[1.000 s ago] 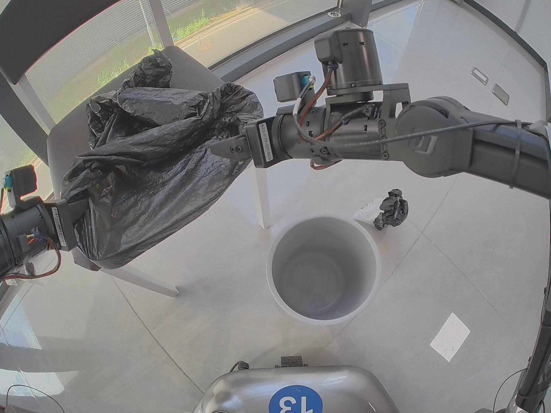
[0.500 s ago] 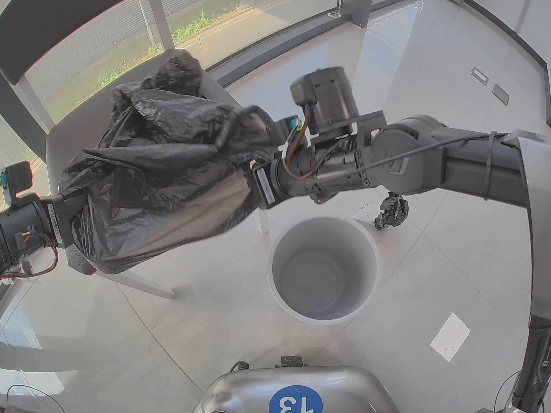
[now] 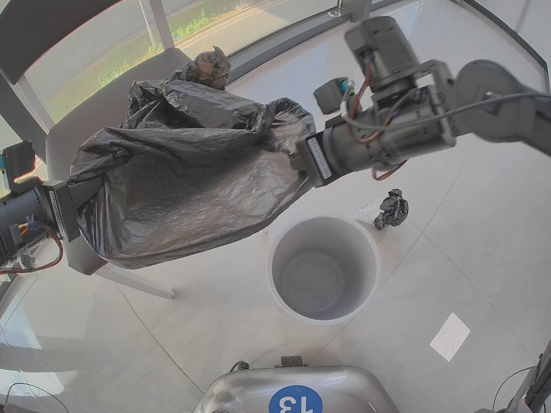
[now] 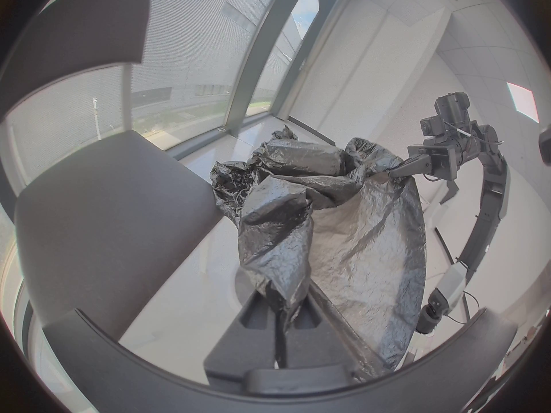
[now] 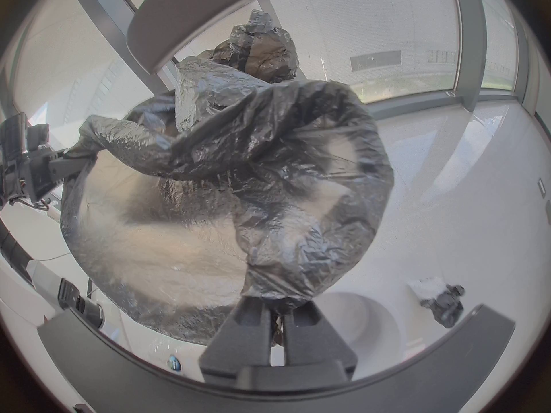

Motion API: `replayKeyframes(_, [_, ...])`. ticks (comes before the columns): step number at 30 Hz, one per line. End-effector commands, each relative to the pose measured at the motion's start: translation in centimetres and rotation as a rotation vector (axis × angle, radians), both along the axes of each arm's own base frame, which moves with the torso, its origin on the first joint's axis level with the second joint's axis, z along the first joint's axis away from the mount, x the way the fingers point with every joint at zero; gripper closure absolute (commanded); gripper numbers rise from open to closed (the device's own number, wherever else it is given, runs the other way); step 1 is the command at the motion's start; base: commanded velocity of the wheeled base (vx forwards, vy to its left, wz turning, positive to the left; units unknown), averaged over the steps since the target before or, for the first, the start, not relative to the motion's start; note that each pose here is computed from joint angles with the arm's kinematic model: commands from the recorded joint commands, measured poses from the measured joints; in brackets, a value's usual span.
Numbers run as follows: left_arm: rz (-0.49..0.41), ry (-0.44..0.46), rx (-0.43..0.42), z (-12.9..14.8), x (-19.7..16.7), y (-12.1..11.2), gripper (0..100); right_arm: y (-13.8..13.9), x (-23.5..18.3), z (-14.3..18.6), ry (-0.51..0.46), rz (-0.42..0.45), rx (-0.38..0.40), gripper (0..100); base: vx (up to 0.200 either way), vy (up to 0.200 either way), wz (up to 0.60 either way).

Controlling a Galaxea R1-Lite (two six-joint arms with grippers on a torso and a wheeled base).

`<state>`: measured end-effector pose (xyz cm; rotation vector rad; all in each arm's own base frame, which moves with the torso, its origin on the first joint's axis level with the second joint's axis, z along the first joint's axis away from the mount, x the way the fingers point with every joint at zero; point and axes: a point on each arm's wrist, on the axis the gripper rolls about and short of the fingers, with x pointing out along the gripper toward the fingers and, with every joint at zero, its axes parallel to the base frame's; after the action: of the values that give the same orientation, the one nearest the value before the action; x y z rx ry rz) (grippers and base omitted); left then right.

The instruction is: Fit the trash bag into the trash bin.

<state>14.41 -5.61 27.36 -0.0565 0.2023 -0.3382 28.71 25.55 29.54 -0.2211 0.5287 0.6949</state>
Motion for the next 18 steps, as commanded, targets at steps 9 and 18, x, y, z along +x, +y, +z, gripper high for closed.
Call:
replayKeyframes(9, [-0.315,0.037,0.028,0.3,0.7,-6.9,100,-12.4,-13.7,11.7,-0.214,-0.023,0.169,100,0.0,0.0,0.0])
replayKeyframes(18, [-0.48,0.092,0.062,-1.0,-0.5,-10.5,100,-16.1,-18.0,7.4,-0.12,-0.042,0.067,100,0.0,0.0,0.0])
